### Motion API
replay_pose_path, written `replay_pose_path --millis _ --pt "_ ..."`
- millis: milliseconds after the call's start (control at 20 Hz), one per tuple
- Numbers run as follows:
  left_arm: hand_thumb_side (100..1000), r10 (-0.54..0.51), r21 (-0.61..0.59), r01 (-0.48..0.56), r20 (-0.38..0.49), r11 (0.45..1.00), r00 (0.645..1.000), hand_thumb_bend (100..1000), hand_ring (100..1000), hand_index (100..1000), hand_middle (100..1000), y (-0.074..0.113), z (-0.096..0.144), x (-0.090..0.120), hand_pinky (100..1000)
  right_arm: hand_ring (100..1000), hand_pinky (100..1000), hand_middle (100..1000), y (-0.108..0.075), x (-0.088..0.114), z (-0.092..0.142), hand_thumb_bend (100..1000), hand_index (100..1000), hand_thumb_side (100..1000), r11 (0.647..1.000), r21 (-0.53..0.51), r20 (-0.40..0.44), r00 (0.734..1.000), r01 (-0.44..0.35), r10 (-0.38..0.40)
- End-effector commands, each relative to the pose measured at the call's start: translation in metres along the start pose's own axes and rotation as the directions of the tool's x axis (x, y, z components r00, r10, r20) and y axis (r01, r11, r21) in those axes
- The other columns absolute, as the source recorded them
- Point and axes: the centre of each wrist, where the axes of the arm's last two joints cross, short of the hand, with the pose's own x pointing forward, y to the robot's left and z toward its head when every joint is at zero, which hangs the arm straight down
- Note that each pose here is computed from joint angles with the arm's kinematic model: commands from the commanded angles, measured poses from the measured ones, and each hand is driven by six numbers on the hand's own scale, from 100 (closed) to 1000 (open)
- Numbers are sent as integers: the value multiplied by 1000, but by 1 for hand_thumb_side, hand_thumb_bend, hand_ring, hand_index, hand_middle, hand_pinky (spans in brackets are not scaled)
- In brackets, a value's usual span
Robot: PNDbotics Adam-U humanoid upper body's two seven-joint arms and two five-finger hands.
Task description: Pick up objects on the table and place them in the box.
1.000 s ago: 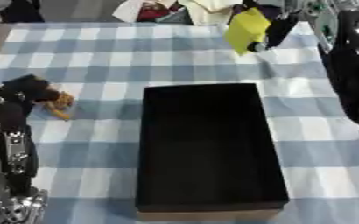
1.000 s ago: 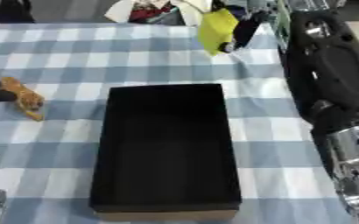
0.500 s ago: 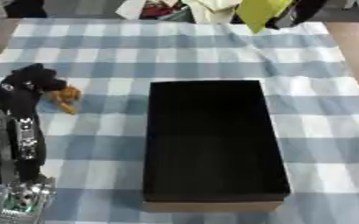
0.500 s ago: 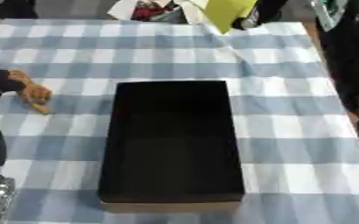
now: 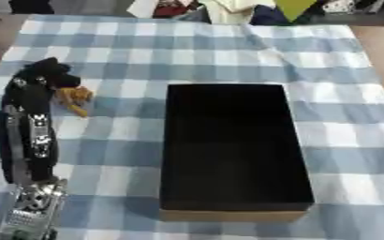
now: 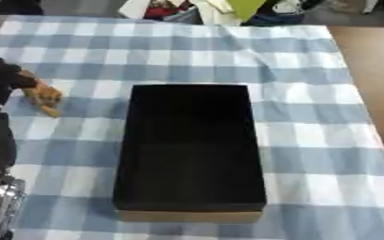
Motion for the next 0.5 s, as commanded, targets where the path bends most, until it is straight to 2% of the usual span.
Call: replay_pose_path --millis 50,300,500 --pt "818 -8 -3 8 20 1000 1000 187 581 760 603 5 -6 3 601 657 640 513 -20 19 8 100 455 271 969 163 213 965 -187 151" --pt "816 -4 -3 5 18 1000 1000 185 581 760 603 5 -6 3 600 556 591 506 -15 36 2 100 454 266 973 152 285 950 -175 127" --pt "812 -1 -1 1 19 1000 1000 183 581 760 603 5 -5 3 600 544 585 500 -10 48 -5 100 451 264 976 143 323 940 -163 110"
